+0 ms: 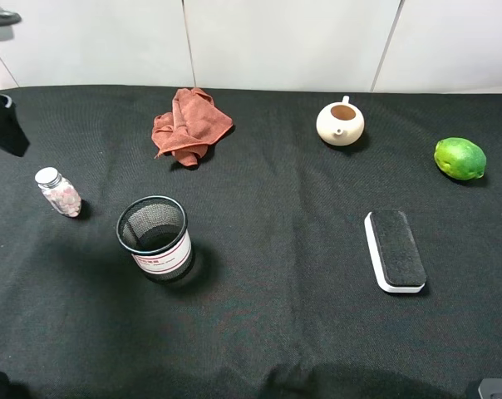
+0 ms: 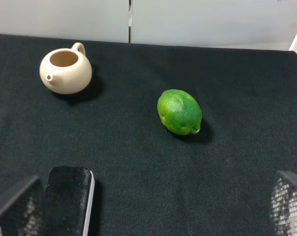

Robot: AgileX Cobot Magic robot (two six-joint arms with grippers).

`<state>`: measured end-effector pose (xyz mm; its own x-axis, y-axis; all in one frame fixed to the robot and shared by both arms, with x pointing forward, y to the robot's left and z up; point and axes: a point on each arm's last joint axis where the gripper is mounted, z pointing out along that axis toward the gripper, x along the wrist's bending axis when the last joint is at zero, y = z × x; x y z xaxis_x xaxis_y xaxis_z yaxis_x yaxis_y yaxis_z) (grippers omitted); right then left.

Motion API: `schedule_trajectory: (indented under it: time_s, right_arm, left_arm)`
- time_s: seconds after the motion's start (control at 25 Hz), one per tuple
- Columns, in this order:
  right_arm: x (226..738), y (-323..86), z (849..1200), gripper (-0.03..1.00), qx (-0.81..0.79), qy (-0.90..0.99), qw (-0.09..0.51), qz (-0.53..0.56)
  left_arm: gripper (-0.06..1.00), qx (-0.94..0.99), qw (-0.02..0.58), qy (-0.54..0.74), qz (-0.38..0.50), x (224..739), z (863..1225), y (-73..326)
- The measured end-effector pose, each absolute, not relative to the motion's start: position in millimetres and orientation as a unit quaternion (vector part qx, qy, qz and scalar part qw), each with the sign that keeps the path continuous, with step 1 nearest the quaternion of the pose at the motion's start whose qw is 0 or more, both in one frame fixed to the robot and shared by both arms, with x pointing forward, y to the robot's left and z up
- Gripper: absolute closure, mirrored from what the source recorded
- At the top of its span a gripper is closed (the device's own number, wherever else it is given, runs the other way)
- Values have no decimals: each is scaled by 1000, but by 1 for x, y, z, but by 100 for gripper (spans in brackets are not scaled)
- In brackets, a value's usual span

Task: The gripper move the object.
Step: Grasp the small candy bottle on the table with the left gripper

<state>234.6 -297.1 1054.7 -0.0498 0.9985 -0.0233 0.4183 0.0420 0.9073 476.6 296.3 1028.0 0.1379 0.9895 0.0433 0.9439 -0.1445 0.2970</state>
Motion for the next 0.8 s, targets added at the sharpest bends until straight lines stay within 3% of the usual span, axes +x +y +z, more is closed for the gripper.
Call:
schedule_trajectory:
  time_s: [0.8]
  right_arm:
    - [235,-297,1055,27,576,615,378,383]
  left_arm:
    - [-5,755,61,652,45,517,954,292]
